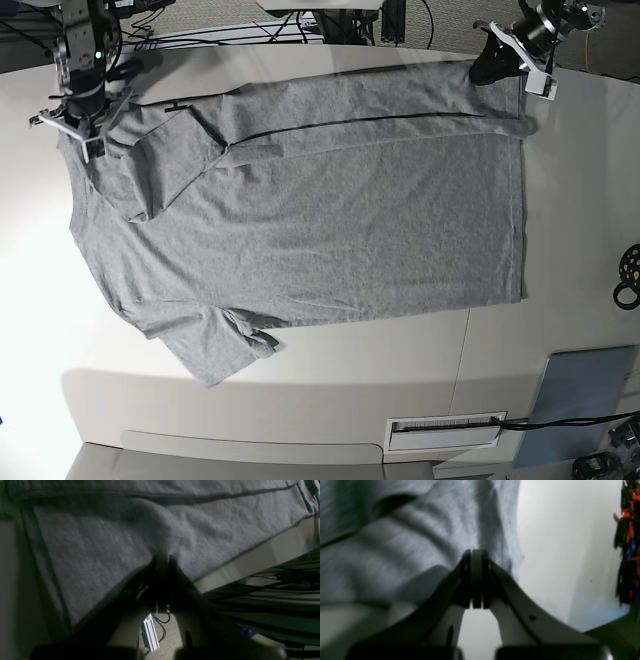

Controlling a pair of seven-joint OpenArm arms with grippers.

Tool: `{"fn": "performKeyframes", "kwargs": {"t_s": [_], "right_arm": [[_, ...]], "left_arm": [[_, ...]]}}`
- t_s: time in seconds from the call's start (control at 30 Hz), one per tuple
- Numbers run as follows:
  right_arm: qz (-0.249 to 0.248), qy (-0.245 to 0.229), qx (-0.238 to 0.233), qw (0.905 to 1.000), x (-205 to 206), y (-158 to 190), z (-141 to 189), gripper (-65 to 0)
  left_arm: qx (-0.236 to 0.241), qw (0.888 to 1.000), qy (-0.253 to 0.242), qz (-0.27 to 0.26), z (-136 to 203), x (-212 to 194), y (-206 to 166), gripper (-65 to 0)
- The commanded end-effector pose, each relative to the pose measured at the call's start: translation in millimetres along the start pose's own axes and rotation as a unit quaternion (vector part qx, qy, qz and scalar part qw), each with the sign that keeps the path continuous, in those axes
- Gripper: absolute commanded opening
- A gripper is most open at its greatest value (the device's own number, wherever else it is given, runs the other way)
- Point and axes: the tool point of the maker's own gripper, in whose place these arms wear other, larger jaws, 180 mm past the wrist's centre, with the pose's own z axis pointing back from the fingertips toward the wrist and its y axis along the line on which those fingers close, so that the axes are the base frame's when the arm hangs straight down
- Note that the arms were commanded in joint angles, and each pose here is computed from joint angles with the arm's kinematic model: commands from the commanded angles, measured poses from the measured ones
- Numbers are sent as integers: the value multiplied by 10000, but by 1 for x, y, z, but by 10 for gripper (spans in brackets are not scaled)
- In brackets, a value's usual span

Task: Fold the T-shirt properly
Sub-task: 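Drag the shirt further toward the robot base, then open both grippers, then move right gripper to the sleeve, left gripper to the opposite hem corner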

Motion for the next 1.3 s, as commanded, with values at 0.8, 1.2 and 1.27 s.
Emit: {"fn": "performKeyframes", "kwargs": {"t_s": [0.8,1.2,1.27], "right_arm": [[1008,962,-139,9901,-98,0,31,-650],[606,-51,-533,9967,-34,-11,43,-650],[469,-302,-755,9956,-17,-18,49,-650]], "left_arm": [[889,9728,2045,-625,43,-81,44,-650],[679,9792,1766,-725,51,-54,37,-650],[582,9813,1582,-928,48,-35,30,-650]]}}
